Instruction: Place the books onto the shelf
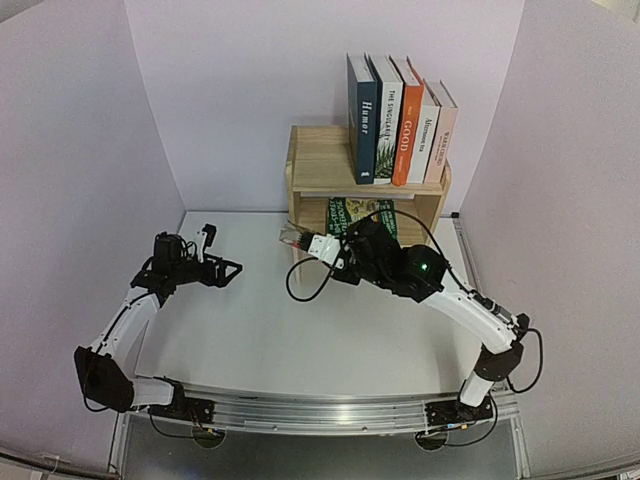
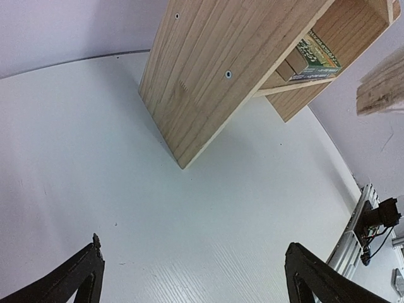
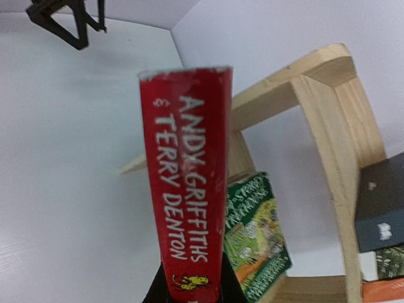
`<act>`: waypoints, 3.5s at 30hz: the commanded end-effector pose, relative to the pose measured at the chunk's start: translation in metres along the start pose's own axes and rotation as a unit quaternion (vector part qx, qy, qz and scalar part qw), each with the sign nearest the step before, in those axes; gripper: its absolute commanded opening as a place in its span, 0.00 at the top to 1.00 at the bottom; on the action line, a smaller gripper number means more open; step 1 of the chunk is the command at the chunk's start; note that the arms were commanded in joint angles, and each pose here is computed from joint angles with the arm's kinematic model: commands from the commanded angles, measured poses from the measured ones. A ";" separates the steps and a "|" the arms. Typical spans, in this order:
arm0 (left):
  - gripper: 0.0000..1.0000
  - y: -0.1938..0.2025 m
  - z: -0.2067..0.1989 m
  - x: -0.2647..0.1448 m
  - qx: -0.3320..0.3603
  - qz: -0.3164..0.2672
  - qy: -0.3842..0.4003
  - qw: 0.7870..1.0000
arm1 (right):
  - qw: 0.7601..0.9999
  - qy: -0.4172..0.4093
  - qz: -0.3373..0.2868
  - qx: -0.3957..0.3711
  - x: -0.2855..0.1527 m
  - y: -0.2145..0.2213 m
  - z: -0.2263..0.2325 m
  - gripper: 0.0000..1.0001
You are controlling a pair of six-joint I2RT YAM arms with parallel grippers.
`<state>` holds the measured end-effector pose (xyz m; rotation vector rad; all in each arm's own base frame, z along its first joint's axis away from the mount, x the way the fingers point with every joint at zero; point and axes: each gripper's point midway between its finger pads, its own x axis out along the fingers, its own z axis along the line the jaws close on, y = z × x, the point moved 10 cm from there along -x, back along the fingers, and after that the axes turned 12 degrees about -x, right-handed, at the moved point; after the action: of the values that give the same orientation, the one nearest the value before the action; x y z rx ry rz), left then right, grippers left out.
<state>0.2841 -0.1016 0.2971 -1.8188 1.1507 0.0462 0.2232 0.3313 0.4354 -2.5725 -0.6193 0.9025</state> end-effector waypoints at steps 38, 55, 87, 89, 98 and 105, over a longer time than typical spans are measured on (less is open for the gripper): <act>0.00 0.000 -0.009 -0.013 0.044 -0.033 0.017 0.998 | 0.938 0.143 0.206 -0.238 0.107 0.115 -0.024 1.00; 0.00 0.007 -0.008 -0.014 0.043 -0.035 0.014 0.998 | 0.942 0.125 0.197 -0.242 0.127 0.125 -0.033 1.00; 0.00 0.012 -0.005 -0.013 0.045 -0.028 0.015 0.998 | 0.956 0.112 0.164 -0.216 0.120 0.117 -0.039 0.32; 0.00 0.012 -0.004 -0.013 0.045 -0.027 0.015 0.999 | 0.959 0.100 0.157 -0.215 0.118 0.116 -0.039 0.31; 0.00 0.015 -0.004 -0.013 0.046 -0.024 0.018 0.998 | 0.972 0.050 0.137 -0.185 0.103 0.115 -0.038 0.19; 0.00 0.015 -0.005 -0.013 0.046 -0.021 0.024 0.998 | 0.975 0.024 0.135 -0.174 0.093 0.120 -0.039 0.23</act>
<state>0.2668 -0.0989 0.2861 -1.7773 1.1467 -0.0103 0.3596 0.2846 0.3312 -3.1078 -0.4305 0.8977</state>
